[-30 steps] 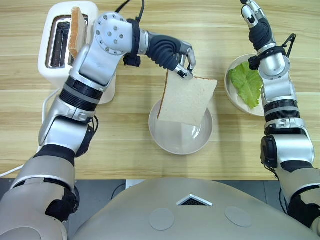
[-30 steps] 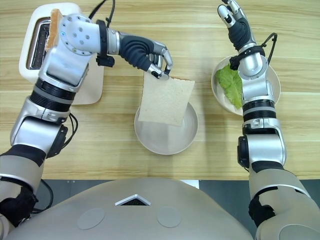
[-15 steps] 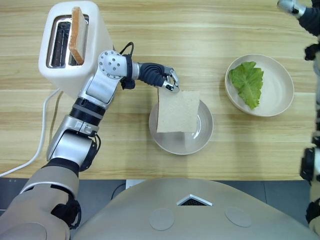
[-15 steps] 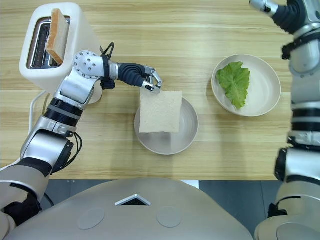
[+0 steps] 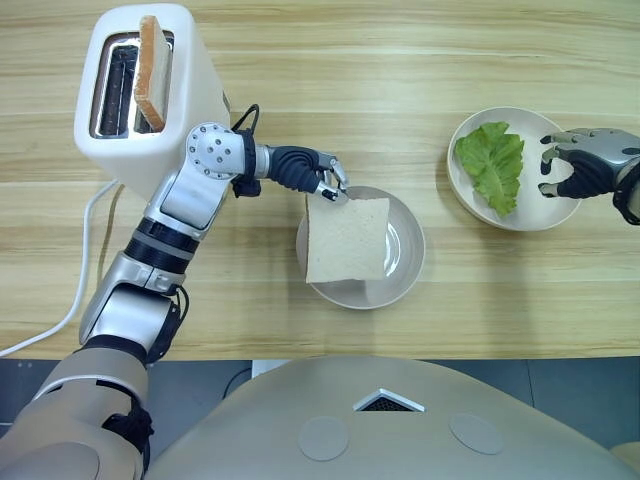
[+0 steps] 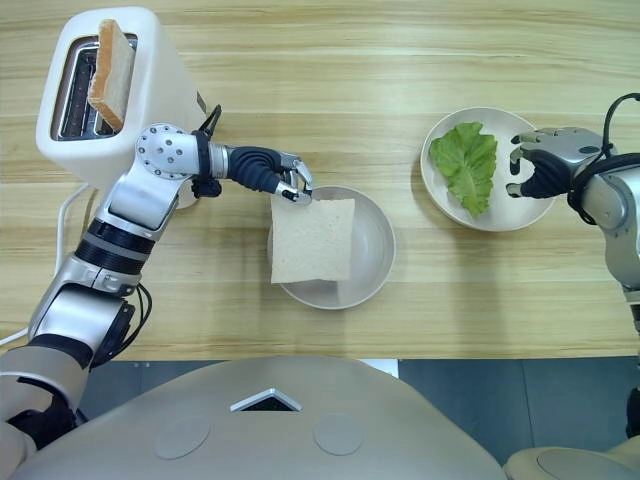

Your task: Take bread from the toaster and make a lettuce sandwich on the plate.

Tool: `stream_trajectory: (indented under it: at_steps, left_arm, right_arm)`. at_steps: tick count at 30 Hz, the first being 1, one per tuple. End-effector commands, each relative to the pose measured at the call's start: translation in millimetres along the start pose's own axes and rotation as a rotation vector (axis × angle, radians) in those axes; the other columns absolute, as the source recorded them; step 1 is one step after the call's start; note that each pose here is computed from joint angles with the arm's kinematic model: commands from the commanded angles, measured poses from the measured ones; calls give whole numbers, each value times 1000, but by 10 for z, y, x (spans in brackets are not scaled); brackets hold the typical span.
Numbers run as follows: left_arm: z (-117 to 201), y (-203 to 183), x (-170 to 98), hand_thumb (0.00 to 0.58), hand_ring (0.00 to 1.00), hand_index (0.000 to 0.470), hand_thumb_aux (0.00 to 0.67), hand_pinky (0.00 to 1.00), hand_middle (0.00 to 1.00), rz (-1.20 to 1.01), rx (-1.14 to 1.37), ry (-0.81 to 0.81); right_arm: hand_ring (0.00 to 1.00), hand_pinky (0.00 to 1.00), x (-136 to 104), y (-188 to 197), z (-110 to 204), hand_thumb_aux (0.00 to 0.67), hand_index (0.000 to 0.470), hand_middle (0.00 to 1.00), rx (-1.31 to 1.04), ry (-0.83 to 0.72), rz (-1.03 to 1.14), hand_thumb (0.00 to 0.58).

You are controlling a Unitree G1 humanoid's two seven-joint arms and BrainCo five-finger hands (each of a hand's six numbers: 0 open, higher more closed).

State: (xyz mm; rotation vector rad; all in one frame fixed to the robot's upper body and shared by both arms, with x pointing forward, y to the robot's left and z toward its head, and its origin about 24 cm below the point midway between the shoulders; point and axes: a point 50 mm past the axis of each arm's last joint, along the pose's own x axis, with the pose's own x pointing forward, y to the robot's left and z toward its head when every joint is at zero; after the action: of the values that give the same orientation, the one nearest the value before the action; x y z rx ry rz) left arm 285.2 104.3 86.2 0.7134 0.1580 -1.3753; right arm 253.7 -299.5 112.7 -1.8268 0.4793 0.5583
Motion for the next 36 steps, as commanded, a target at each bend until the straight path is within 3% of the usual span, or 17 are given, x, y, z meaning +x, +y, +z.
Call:
stream_trajectory:
  at_steps: [1, 4, 8, 10, 11, 12, 13, 14, 21, 28, 29, 30, 31, 33, 36]
  left_arm:
    - [-32, -42, -4, 580, 1000, 470, 670, 1000, 1000, -16, -4, 28]
    - [-49, -61, -17, 580, 1000, 470, 670, 1000, 1000, -17, -10, 36]
    - [-61, -72, -35, 580, 1000, 470, 670, 1000, 1000, -14, -15, 42]
    - [-57, -74, -33, 580, 1000, 470, 670, 1000, 1000, -14, -13, 41]
    - [-52, -74, -28, 580, 1000, 470, 670, 1000, 1000, -15, -12, 40]
    - [-45, -73, -21, 580, 1000, 470, 670, 1000, 1000, -15, -9, 38]
    - [-36, -73, -12, 580, 1000, 470, 670, 1000, 1000, -17, -7, 34]
    - [-27, -73, 2, 580, 1000, 470, 670, 1000, 1000, -18, -2, 32]
    - [17, -87, 78, 580, 1000, 470, 670, 1000, 1000, -36, 17, 23]
    - [50, -82, 120, 580, 1000, 470, 670, 1000, 1000, -40, 58, 36]
    - [50, -75, 119, 576, 961, 431, 615, 961, 961, -30, 71, 42]
    - [46, -64, 108, 422, 580, 225, 321, 580, 580, -20, 91, 59]
    - [43, -55, 95, 0, 0, 0, 0, 0, 0, -13, 109, 74]
    - [51, -42, 65, 0, 0, 0, 0, 0, 0, -8, 151, 96]
    - [67, -7, 24, 0, 0, 0, 0, 0, 0, 12, 209, 128]
  right_arm:
    - [0, 0, 115, 39, 53, 470, 330, 0, 2, 11, -12, 528]
    - [0, 0, 191, 30, 89, 470, 330, 0, -4, 17, -42, 528]
    - [0, 0, 231, -56, 43, 352, 247, 0, -2, 43, -105, 449]
    - [0, 0, 239, -133, 12, 142, 100, 0, -19, 59, -156, 220]
    - [0, 0, 242, -180, 0, 268, 188, 0, -34, 68, -188, 371]
    - [0, 0, 246, -220, -7, 315, 221, 0, -46, 75, -214, 417]
    - [0, 0, 248, -254, -16, 307, 216, 0, -64, 86, -234, 410]
    - [0, 0, 261, -277, -19, 236, 166, 0, -84, 96, -250, 337]
    - [0, 0, 384, -322, 15, 336, 236, 0, -224, 129, -289, 436]
    - [0, 0, 553, -223, 151, 339, 238, 0, -285, 92, -263, 438]
    - [0, 0, 570, -207, 172, 339, 238, 0, -285, 83, -257, 438]
    - [0, 0, 585, -198, 190, 336, 236, 0, -285, 74, -253, 436]
    - [0, 0, 596, -190, 201, 328, 230, 0, -282, 66, -248, 429]
    - [0, 0, 612, -173, 218, 260, 182, 0, -279, 54, -239, 363]
    - [0, 0, 626, -141, 231, 234, 164, 0, -288, 45, -225, 334]
